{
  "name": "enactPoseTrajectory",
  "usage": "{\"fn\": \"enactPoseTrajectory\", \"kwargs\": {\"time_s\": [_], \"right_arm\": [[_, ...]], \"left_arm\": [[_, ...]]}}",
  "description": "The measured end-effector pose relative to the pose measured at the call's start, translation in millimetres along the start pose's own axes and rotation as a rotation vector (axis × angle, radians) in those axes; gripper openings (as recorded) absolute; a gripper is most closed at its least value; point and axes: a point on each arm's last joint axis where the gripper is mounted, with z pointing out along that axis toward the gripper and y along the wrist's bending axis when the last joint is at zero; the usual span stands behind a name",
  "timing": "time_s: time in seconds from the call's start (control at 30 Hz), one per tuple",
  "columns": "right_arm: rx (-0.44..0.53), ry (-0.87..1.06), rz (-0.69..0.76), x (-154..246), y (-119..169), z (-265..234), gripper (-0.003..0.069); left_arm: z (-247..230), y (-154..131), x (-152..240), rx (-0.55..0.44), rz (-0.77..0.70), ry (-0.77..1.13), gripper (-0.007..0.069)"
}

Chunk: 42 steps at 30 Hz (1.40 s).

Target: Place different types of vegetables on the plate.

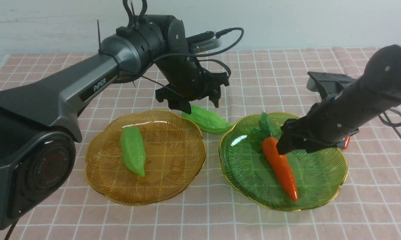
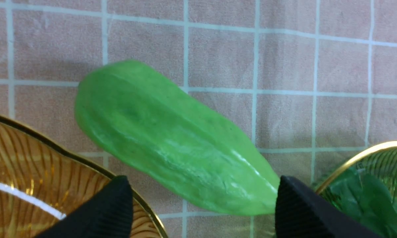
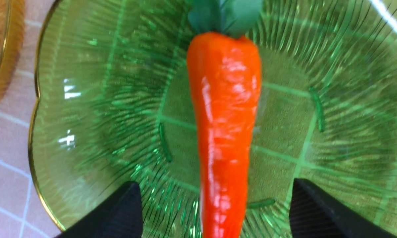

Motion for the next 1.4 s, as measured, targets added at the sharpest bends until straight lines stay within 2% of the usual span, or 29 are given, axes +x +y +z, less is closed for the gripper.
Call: {"fn": "enactPoseTrajectory", "kwargs": {"time_s": [0.33,0.93,1.3,1.37,1.4], "right_arm": [[-0.003,0.010,-0.007,0.9,0.6,0.1,0.0545],[-0.001,0.003,-0.031,0.3,0.4,0.1,0.0545],[-0.001,0.002,-0.033,0.2,0.4,0.1,0.0545],[-0.001,0.002,-0.033,0.2,0.4,0.1,0.0545],[-0.001,0.002,-0.033,0.2,0.4,0.1,0.0545]], "left_arm": [[14.8,11.7,-5.4,-0.009,-0.054,-0.011,0.0525],[31.5,11.3,-10.5,0.045,-0.083,-0.071,0.0525],[51.9,16.1,-5.4,0.047,-0.011,-0.041,0.0524],[53.1,16.1,-5.1,0.050,0.015,-0.040,0.0505],[54.5,16.3,-4.8,0.052,0.024,-0.039,0.0471]]}}
